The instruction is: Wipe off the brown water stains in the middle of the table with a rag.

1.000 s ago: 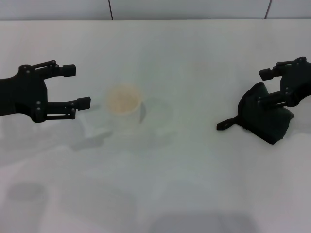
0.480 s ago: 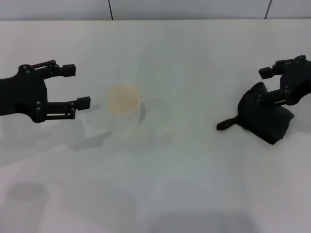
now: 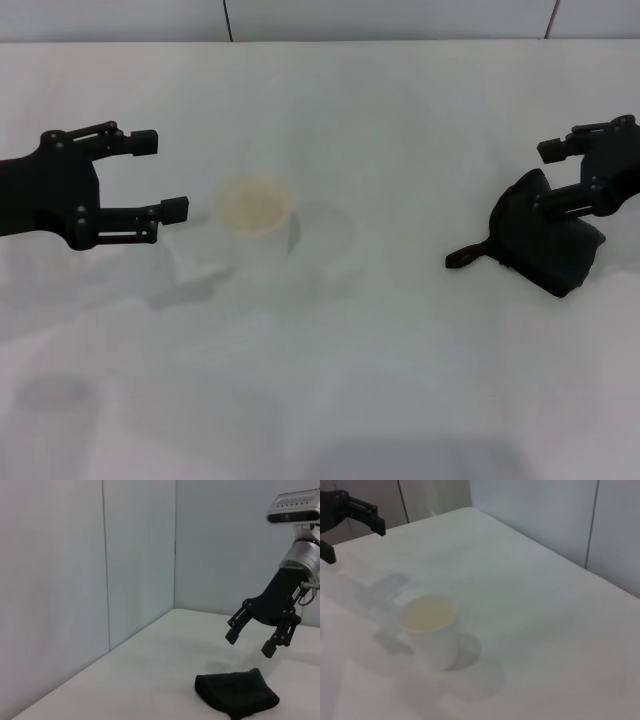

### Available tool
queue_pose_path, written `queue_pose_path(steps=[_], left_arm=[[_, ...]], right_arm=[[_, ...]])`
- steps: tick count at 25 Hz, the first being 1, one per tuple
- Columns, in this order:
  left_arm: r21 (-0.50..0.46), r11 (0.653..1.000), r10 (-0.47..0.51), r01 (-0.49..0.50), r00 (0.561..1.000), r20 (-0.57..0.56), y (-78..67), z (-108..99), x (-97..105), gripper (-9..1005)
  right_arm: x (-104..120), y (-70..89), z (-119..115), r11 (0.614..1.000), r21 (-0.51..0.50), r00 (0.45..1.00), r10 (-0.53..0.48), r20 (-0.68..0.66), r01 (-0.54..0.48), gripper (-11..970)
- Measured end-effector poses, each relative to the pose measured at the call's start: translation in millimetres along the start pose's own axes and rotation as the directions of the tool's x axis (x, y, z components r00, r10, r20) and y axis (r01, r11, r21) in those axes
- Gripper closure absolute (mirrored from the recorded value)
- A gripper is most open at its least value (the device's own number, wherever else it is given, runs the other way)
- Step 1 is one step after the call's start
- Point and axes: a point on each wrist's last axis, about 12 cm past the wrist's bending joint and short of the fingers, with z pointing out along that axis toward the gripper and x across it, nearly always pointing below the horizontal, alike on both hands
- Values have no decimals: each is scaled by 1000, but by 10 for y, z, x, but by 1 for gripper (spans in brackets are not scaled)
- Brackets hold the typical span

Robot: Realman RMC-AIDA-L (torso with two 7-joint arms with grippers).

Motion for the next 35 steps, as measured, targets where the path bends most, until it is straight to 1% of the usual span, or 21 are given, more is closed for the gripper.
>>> queue_pose_path(steps=[35], left_arm=[[1, 1000, 3, -3, 1000, 1, 7, 11, -10, 112]], right_arm=[[-3, -1, 0, 1000, 0, 1000, 0, 0, 0, 130]])
